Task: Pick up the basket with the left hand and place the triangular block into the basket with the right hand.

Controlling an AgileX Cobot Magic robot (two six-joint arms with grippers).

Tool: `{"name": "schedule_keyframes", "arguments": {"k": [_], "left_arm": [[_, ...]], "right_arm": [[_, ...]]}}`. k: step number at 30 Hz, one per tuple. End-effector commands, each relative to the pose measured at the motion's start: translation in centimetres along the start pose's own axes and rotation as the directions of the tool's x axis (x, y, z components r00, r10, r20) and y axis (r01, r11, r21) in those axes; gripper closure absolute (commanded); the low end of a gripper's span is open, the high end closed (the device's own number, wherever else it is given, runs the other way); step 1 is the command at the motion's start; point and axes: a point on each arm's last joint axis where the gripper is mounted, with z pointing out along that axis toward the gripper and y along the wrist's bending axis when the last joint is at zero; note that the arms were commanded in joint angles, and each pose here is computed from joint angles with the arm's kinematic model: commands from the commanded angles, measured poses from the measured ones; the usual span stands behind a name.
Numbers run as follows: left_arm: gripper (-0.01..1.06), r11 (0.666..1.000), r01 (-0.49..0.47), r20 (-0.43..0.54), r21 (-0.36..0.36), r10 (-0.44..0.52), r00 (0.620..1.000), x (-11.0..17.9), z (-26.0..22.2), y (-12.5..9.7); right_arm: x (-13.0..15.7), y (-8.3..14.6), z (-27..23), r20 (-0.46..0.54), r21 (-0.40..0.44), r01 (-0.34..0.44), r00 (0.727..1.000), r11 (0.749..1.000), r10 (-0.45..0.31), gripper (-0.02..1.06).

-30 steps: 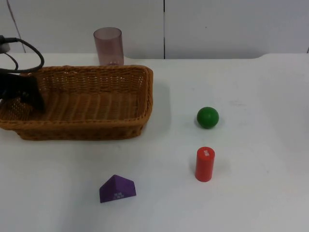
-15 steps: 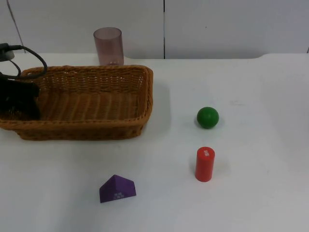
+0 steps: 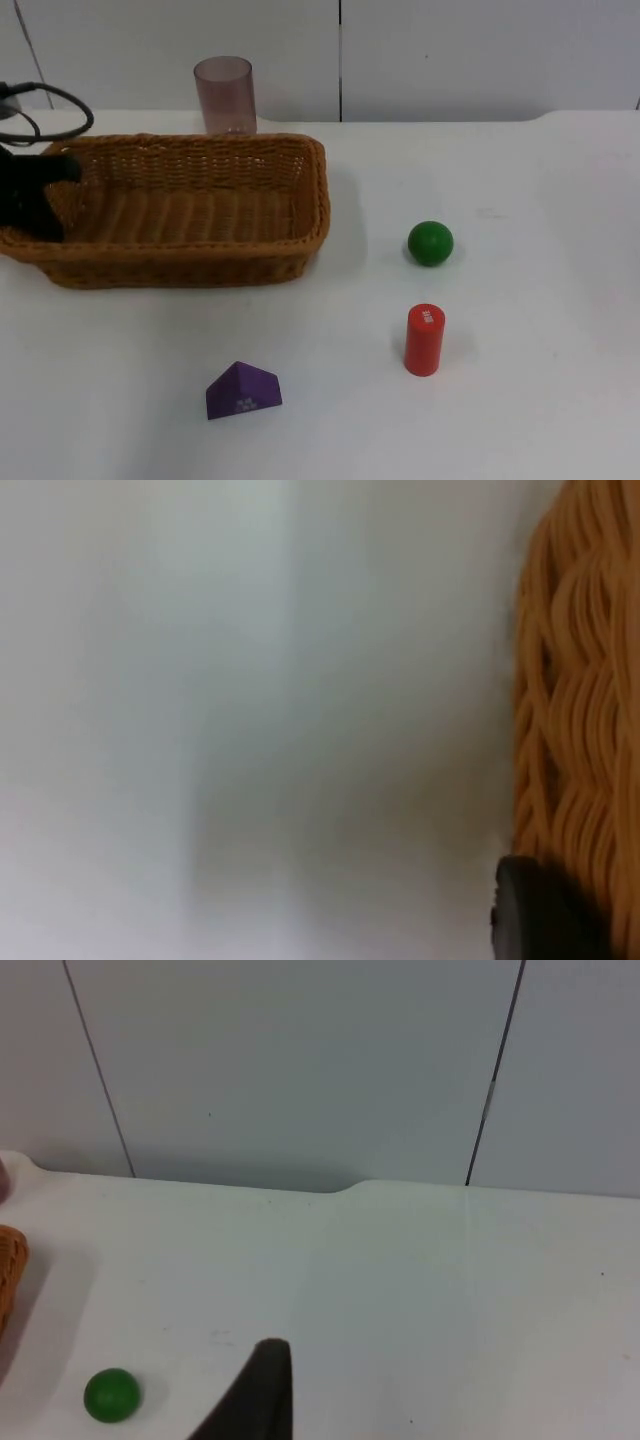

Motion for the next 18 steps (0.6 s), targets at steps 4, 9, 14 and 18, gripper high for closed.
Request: {"name": "schedule_keyframes", "arguments": {"k": [4, 9, 14, 18], "left_arm": [[1.04, 0.994, 0.052, 0.030, 0.096, -0.056, 0.998, -0.9, -3.1, -1.9], [1.04, 0.982, 0.078, 0.014, 0.169, -0.081, 0.997, -1.0, -5.8, -3.5], [1.04, 0.973, 0.120, -0.003, 0.197, -0.122, 0.993, 0.0, -8.7, -4.7], [1.04, 0.982, 0.125, 0.027, 0.145, -0.130, 0.991, 2.0, -10.6, -4.9]], "right_arm": [[-0.3, 0.0, -0.2, 0.027, 0.001, 0.018, 0.999, 1.000, -0.018, 0.00], [-0.3, 0.0, -0.2, 0.027, -0.001, 0.016, 0.999, 1.000, -0.016, 0.00], [-0.3, 0.0, -0.2, 0.021, -0.001, 0.016, 1.000, 1.000, -0.016, 0.00], [0.0, 0.1, -0.2, -0.006, -0.006, 0.024, 1.000, 1.000, -0.024, 0.00]]}}
